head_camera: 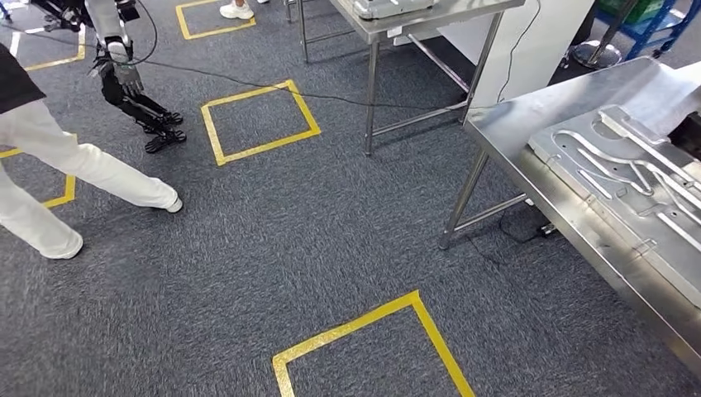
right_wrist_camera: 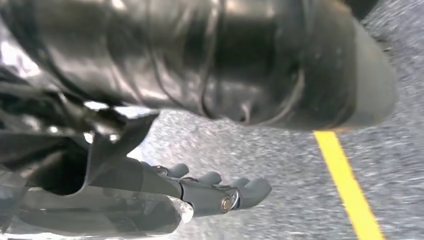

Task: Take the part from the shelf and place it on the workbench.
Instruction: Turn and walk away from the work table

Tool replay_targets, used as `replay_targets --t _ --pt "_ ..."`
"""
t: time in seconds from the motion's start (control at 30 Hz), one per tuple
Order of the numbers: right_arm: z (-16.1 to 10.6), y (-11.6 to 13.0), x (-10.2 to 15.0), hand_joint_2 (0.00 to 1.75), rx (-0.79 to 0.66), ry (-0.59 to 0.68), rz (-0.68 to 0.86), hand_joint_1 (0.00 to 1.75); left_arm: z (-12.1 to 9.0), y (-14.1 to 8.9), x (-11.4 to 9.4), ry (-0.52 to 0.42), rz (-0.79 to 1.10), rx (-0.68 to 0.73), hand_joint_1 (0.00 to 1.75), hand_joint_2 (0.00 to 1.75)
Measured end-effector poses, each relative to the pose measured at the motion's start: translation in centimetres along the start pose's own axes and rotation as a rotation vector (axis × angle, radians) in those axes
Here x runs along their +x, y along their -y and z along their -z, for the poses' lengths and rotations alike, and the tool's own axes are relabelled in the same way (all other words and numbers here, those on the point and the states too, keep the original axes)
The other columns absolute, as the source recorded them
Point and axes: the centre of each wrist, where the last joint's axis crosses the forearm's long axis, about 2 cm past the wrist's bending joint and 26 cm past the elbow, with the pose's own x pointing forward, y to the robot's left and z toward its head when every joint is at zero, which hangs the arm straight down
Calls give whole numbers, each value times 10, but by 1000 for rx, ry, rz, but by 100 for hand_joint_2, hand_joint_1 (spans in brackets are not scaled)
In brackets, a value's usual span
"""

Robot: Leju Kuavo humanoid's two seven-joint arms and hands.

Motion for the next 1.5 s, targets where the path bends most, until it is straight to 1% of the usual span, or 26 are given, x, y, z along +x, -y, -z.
replay_targets --t 0.1,0.47,0.63,1.07,1.5 --pt "0 0 3 0 5 4 -1 0 0 0 -2 -3 3 -4 0 0" --pt "1 0 0 0 24 -1 -2 0 1 -1 1 3 7 -10 0 0" --pt "1 -1 4 0 27 10 0 0 1 -2 -1 0 8 -9 0 0" --pt "2 1 -1 0 29 -5 15 0 2 1 2 6 16 -15 0 0" --pt "2 4 -1 0 52 -18 -17 0 2 4 3 2 13 -27 0 0"
